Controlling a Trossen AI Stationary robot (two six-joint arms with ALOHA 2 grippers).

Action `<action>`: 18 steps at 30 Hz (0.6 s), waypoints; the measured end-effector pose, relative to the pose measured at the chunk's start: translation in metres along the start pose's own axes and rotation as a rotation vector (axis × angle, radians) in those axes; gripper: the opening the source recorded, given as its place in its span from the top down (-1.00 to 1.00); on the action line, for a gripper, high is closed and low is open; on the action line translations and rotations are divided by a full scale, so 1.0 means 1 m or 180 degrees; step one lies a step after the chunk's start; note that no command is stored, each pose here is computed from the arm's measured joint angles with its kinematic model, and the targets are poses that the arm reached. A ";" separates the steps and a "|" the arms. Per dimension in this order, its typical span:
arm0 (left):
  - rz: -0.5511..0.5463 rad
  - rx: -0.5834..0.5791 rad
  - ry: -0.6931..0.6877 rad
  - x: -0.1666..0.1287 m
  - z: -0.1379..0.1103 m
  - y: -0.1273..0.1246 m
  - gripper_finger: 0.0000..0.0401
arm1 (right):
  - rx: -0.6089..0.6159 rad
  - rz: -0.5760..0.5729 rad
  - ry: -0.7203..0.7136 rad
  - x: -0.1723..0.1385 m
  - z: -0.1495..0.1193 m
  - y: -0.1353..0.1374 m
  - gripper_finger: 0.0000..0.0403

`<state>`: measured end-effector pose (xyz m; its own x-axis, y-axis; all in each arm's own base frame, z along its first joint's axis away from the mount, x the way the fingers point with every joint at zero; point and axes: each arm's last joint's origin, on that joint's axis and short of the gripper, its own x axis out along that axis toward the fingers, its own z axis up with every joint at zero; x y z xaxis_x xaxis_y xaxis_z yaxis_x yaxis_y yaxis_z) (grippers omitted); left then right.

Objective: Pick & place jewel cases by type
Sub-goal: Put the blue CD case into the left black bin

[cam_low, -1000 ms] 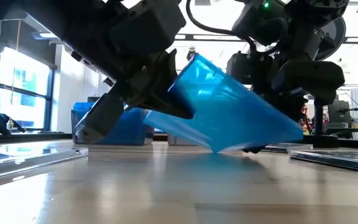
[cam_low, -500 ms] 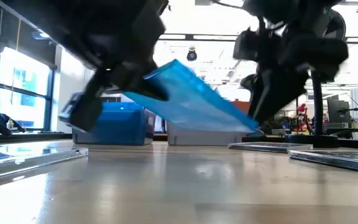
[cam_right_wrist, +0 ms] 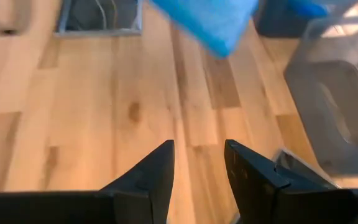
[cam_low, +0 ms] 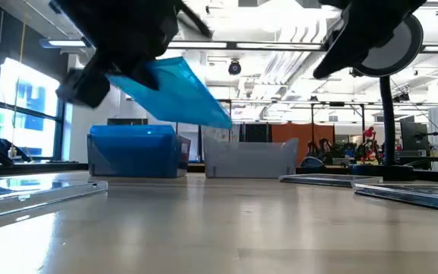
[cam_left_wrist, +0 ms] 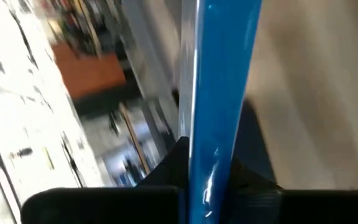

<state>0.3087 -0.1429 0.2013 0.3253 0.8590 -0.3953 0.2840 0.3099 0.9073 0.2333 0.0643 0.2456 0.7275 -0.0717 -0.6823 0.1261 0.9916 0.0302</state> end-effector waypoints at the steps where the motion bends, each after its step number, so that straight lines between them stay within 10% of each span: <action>1: -0.0030 -0.0058 0.0139 0.003 -0.005 0.006 0.91 | -0.0011 0.0028 -0.0023 -0.001 0.000 0.002 0.32; 18: -0.0655 -0.1277 0.1039 0.062 -0.045 0.076 0.89 | -0.0153 0.0079 -0.0009 0.001 -0.007 0.020 0.32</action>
<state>0.3099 -0.0478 0.2523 -0.0151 0.8263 -0.5630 -0.0744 0.5606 0.8247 0.2324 0.0853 0.2403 0.7320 -0.0473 -0.6797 0.0755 0.9971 0.0119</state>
